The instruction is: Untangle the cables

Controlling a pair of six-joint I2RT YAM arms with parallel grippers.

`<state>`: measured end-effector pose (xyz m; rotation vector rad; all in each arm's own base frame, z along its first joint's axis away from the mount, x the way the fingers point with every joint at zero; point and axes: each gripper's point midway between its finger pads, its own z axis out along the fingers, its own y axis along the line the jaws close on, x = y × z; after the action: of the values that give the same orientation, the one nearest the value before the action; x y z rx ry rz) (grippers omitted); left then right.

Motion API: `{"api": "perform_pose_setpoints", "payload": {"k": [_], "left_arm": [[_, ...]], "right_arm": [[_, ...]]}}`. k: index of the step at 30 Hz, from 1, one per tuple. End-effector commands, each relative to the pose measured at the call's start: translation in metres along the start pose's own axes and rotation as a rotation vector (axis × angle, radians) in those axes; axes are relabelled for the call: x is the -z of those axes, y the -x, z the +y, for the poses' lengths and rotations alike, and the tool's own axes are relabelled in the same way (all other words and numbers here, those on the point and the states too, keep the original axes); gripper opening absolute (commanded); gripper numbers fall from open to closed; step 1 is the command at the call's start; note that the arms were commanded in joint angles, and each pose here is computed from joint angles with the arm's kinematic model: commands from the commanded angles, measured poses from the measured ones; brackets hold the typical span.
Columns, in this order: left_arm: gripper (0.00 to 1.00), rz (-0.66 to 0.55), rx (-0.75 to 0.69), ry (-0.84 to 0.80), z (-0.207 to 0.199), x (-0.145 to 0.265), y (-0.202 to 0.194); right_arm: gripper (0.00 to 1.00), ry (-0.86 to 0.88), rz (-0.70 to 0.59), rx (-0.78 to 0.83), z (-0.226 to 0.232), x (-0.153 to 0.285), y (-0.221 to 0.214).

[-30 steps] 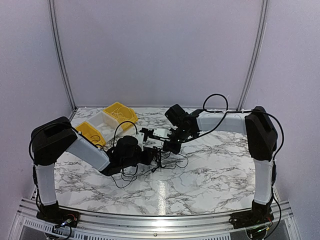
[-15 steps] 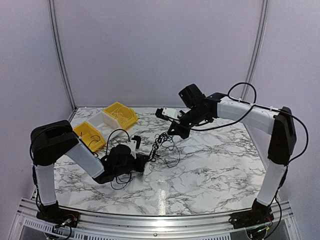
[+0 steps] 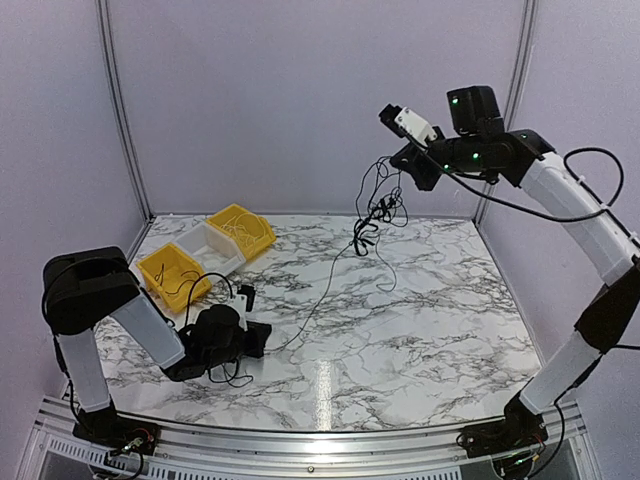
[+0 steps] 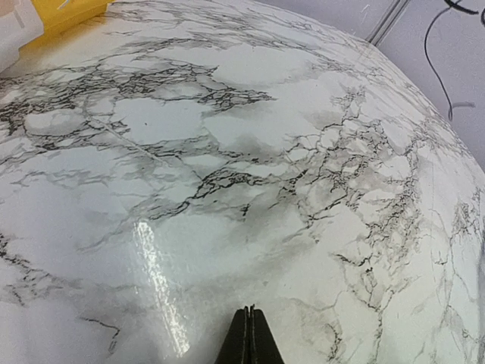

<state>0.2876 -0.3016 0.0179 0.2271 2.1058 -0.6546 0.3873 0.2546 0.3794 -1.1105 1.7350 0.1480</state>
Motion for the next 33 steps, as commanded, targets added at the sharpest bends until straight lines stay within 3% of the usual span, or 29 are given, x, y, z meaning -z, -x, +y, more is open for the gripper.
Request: {"api": "perform_pose_setpoints", "payload": {"k": [1, 7, 8, 12, 15, 23, 29, 33], "left_arm": [[0.0, -0.017, 0.02, 0.02, 0.007, 0.014, 0.004], [0.0, -0.152, 0.031, -0.046, -0.012, 0.047, 0.053], [0.04, -0.184, 0.024, -0.068, -0.019, 0.055, 0.064], [0.37, -0.33, -0.036, -0.164, -0.059, 0.094, 0.113], [0.47, -0.393, -0.108, -0.23, -0.092, 0.112, 0.135], [0.5, -0.355, -0.205, -0.321, -0.15, 0.083, 0.153], [0.51, -0.284, -0.274, -0.26, -0.152, 0.041, 0.137], [0.44, -0.246, -0.279, -0.255, -0.15, 0.028, 0.125]], "right_arm": [[0.0, -0.085, -0.114, -0.025, -0.022, 0.038, 0.031], [0.0, 0.15, -0.081, -0.033, 0.027, 0.018, 0.009], [0.0, 0.205, -0.056, -0.037, 0.041, 0.01, 0.0], [0.0, 0.361, 0.007, -0.057, 0.089, -0.013, -0.028], [0.0, 0.427, 0.022, -0.048, 0.12, -0.024, -0.037], [0.0, 0.578, 0.056, -0.021, 0.175, -0.047, -0.036], [0.0, 0.62, 0.058, 0.005, 0.195, -0.046, -0.031], [0.0, 0.624, 0.063, 0.011, 0.198, -0.044, -0.033]]}}
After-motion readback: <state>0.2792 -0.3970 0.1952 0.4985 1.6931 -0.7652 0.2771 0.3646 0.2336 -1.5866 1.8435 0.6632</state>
